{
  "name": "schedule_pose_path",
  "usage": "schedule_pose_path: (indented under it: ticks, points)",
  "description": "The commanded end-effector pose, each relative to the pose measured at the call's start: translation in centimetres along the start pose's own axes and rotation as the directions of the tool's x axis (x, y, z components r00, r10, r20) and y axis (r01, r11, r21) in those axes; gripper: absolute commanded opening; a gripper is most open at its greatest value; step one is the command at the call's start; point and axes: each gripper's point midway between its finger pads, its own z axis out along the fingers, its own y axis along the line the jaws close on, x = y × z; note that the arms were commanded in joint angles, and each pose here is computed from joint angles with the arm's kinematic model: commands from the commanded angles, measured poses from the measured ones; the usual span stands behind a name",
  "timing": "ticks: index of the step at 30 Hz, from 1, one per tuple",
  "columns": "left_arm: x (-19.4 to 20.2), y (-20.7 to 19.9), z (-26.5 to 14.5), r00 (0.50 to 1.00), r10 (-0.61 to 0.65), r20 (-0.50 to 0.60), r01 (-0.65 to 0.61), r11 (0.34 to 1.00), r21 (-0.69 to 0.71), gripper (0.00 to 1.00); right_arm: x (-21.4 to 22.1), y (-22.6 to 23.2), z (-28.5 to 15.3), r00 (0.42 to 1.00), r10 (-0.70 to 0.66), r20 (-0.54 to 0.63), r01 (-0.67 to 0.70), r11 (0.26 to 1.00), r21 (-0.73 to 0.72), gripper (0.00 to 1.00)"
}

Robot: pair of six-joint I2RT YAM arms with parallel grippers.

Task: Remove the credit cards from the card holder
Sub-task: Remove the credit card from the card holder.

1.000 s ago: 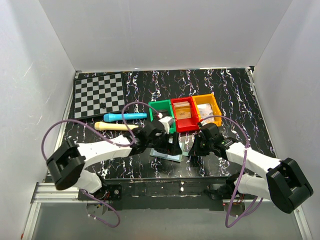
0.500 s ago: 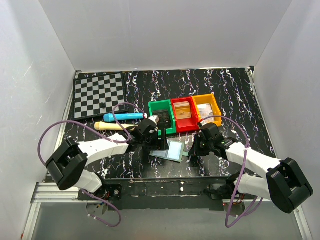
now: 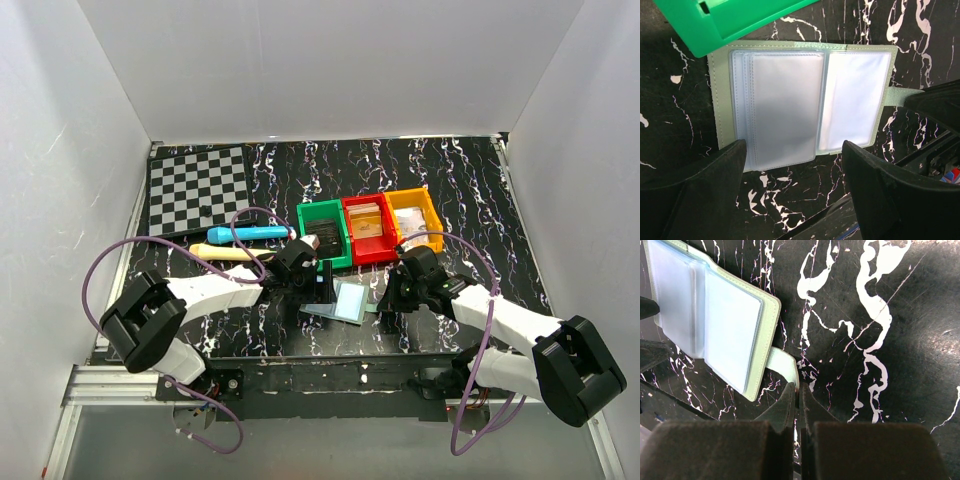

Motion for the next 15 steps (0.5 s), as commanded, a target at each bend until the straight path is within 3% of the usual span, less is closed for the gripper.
schedule_pose_path:
  ticks: [1,15]
  points:
    - [-0.5,-1.5,-0.1,0.999,0.029,0.017,-0.030,0.998,0.058,0.77,-0.1,0.3,-0.1,1.000,-0.019,0.003,0.019,1.000,-0.014,0.01]
    - [-0.4,-3.6,-0.7,0.998,0.049,0.040,-0.055,0.986,0.155,0.77,-2.1,2.9,-2.7,0.997,-0.035,0.071,0.041,0.995,-0.087,0.01]
